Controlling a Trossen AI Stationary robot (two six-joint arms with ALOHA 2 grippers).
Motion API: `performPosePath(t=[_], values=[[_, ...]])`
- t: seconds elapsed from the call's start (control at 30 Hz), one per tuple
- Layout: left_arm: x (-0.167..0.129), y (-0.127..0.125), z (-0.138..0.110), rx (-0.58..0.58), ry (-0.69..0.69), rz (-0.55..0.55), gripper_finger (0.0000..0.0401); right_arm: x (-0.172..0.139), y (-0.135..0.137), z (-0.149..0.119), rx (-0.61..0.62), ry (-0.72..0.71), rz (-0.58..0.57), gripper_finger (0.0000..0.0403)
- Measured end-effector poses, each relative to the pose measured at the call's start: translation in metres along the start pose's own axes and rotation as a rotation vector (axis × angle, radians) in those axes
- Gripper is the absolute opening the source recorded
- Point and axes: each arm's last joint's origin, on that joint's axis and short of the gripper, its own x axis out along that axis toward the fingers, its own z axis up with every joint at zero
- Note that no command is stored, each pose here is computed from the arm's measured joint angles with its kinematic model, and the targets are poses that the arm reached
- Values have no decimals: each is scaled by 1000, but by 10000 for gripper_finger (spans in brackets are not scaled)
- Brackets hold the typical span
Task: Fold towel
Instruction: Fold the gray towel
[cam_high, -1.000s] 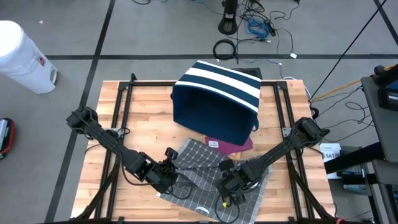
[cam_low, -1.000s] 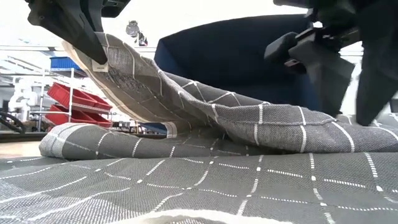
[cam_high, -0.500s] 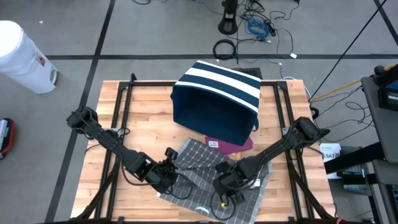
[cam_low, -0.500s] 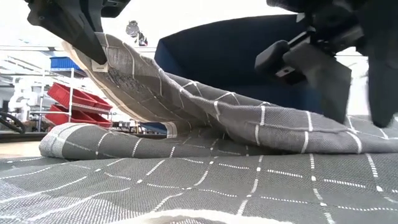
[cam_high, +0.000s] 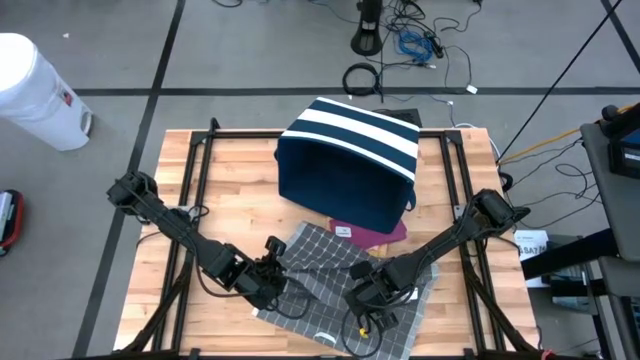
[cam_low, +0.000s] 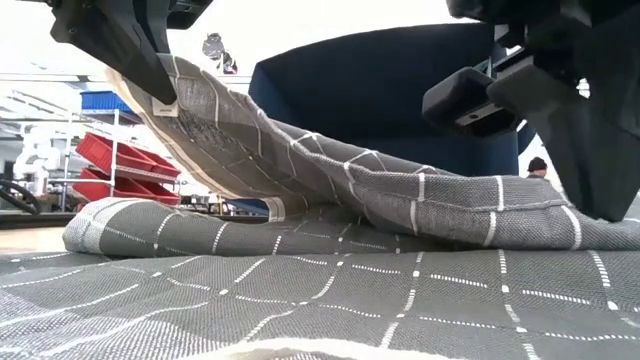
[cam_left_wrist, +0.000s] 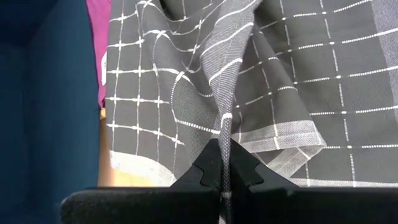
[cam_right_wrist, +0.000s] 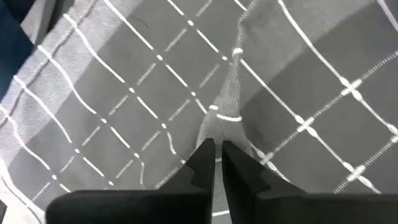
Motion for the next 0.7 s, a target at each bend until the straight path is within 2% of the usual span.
performPosePath(t=[0.2,0.43,0.57,0.7], values=[[0,0,0,-14,0,2,1,-1,-4,-4,37,42,-55,43],[0,0,0,-15,0,3,1,-1,-6,1,25,-17,-76,121],[0,0,0,-18,0,3,1,-1,-4,7,-27,-68,-36,154],[0,0,0,-18,0,3,1,-2,-1,11,-72,-103,41,146]])
